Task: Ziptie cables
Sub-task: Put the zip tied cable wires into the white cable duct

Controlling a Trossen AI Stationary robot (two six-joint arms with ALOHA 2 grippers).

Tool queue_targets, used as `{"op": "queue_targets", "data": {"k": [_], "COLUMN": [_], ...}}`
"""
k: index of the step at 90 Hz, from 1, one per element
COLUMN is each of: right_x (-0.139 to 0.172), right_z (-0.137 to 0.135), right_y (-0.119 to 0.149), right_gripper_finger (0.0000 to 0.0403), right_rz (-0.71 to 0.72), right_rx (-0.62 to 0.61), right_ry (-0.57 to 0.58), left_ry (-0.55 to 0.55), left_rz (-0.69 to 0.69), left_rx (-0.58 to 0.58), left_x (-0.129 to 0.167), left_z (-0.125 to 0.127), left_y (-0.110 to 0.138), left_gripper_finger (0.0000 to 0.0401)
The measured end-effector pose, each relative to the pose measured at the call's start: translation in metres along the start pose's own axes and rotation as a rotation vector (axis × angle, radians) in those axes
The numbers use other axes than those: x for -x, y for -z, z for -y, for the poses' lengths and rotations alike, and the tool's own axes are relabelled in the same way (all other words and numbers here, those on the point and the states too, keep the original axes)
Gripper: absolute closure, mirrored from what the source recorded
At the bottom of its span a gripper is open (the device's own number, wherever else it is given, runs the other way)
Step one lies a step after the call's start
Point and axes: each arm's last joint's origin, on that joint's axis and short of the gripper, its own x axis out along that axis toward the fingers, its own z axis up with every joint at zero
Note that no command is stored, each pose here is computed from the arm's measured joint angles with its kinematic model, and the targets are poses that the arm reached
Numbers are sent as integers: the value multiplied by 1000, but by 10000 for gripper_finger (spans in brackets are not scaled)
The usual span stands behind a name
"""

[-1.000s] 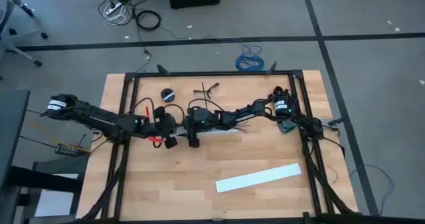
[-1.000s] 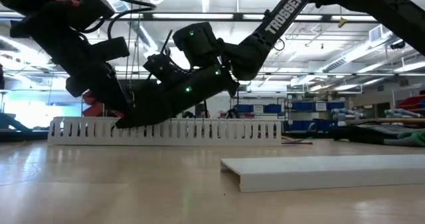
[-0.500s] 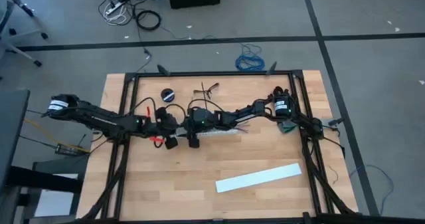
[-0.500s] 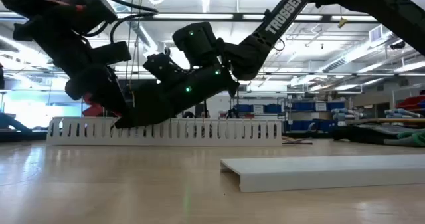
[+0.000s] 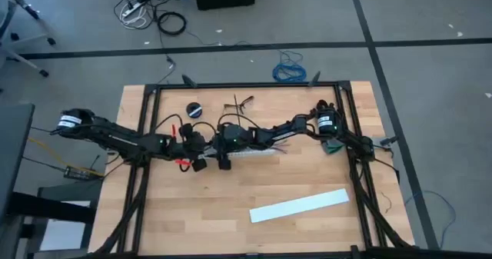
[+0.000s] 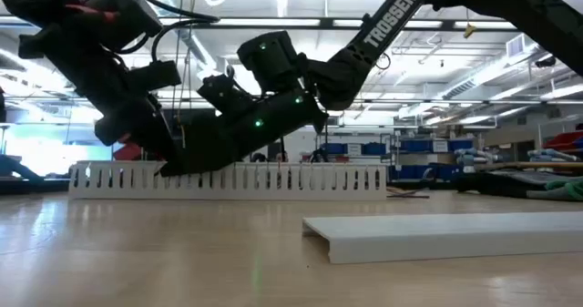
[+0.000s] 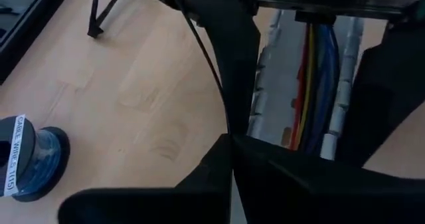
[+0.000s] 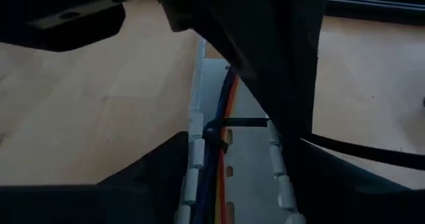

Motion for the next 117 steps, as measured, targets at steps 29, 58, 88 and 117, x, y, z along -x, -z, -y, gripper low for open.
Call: {"op": "queue_targets", "data": {"k": [29,58,88,117], "right_x": [2,25,35,34], "right_z": [-7,-10,-22,-33], "right_y": [-3,-31,-48,-49], "right_gripper_finger": [108,95,98,101], "right_rz": [-62,-165,-140,-133], "right_rx": [109,186,203,212], "right_ry": [127,180,111,88], "left_ry": [-3,3,19,88], "left_rz": [-2,-4,-20,-62], "left_rx": [0,1,18,53], "left_x": [0,0,-3,-9], "left_z": [0,0,-7,-20], "left_y": [1,1,-1,-3], "left_gripper_finger": [401,401,401,401]}}
